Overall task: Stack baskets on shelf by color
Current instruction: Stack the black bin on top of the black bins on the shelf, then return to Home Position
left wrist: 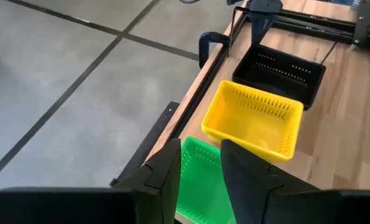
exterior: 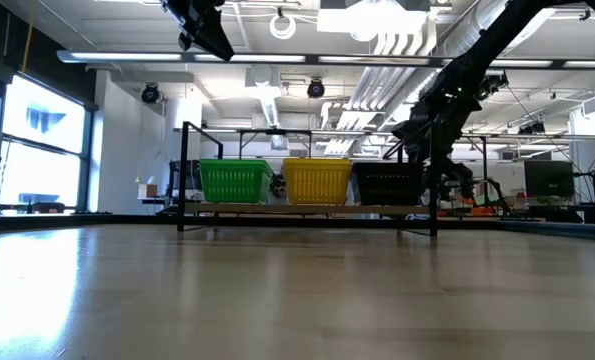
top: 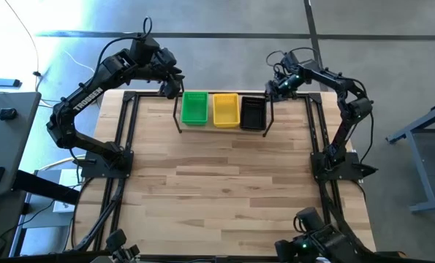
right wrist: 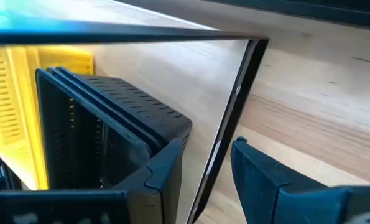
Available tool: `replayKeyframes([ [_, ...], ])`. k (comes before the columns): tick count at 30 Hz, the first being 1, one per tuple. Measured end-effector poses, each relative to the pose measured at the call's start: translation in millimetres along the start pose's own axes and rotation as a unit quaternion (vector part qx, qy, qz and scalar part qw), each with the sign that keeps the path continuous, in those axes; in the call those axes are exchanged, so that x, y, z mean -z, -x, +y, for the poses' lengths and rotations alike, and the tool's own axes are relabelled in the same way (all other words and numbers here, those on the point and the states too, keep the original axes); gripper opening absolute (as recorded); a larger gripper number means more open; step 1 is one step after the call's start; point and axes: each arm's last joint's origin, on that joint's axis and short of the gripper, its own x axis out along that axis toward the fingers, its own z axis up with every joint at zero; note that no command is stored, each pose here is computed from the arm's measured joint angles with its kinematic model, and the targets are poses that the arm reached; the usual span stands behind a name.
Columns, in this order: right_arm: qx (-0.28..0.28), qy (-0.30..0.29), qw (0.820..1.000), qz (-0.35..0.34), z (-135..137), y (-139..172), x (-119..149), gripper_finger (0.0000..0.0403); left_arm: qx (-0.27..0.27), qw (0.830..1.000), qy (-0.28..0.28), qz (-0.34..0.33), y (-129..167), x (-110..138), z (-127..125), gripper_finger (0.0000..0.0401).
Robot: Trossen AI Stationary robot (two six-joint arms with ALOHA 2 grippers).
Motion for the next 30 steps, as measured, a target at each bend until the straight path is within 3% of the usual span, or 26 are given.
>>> replayKeyframes([
  [9, 0.033, -0.01, 0.999, -0.017, -1.4, 2.8, -0.9, 0.0123, 0.0, 1.0, -0.008, 0.001, 0.0, 0.3, -0.1, 0.0103],
  [16, 0.117, -0.009, 0.99, -0.079, 7.3, 30.8, 8.3, 0.0123, 0.005, 1.0, 0.005, 0.005, 0.0, 1.0, -0.5, 0.0103],
  [25, 0.136, 0.012, 0.977, -0.162, 36.0, 71.5, 31.9, 0.0123, 0.016, 1.0, 0.01, 0.02, -8.3, 9.0, -1.8, 0.0103],
  [30, 0.135, 0.048, 0.969, -0.2, 61.2, 86.8, 52.6, 0.0123, 0.071, 0.997, 0.015, 0.031, -18.4, 19.2, -6.0, 0.0103],
])
